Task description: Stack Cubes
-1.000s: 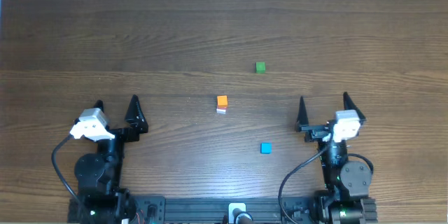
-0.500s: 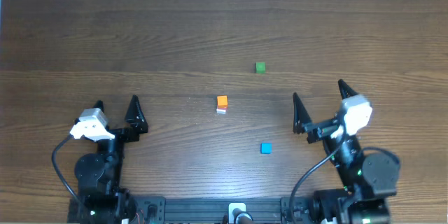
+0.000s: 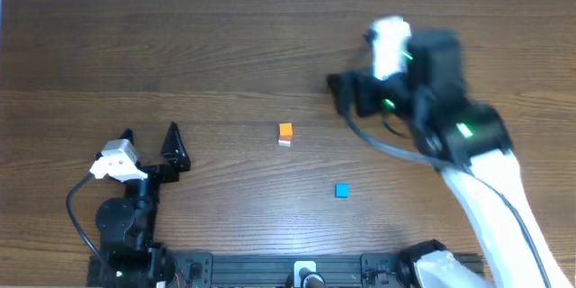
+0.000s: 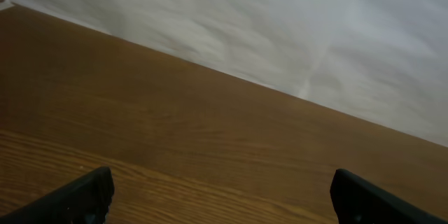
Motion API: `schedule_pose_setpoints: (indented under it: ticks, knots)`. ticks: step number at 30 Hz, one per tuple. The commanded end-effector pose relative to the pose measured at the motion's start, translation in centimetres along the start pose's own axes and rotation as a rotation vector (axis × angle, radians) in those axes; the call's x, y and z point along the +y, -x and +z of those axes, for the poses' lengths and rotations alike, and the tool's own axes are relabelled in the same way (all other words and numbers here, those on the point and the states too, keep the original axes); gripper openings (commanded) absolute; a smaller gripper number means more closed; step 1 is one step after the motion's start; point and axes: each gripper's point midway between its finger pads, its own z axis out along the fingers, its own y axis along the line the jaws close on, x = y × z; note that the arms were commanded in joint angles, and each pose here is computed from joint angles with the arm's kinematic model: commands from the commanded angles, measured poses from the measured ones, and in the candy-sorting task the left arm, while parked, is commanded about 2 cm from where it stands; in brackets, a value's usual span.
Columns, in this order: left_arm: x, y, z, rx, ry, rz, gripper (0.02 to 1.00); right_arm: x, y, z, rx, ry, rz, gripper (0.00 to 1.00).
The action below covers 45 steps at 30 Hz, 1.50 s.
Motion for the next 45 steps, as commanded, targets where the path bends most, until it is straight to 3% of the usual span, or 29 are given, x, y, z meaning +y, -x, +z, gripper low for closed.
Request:
schedule_pose_setpoints:
  ticks: [1, 4, 9, 16, 24, 35, 45]
  knots:
    - [0.0, -0.2, 0.0, 0.003, -0.007, 0.014, 1.000, -0.2, 0.4, 6.0, 0.194, -0.118, 0.060, 0.991]
    - [0.0, -0.2, 0.0, 0.003, -0.007, 0.014, 0.998, -1.8, -1.6, 9.7, 0.337, -0.192, 0.140, 0.993]
    - [0.0, -0.2, 0.0, 0.003, -0.007, 0.014, 1.000, -4.9, -4.9, 13.7, 0.458, -0.338, 0.193, 0.993]
    - [0.0, -0.1, 0.0, 0.002, -0.007, 0.014, 1.000, -7.5, -9.1, 18.1, 0.585, -0.400, 0.250, 0.991]
    - [0.0, -0.1, 0.0, 0.002, -0.007, 0.014, 1.000, -10.6, -11.2, 19.8, 0.635, -0.447, 0.329, 0.991]
    - [0.0, -0.1, 0.0, 0.002, -0.007, 0.014, 1.000, -10.0, -11.7, 21.3, 0.635, -0.425, 0.279, 0.985]
    - [0.0, -0.2, 0.0, 0.003, -0.007, 0.014, 1.000, -8.2, -11.7, 21.9, 0.631, -0.409, 0.229, 0.838]
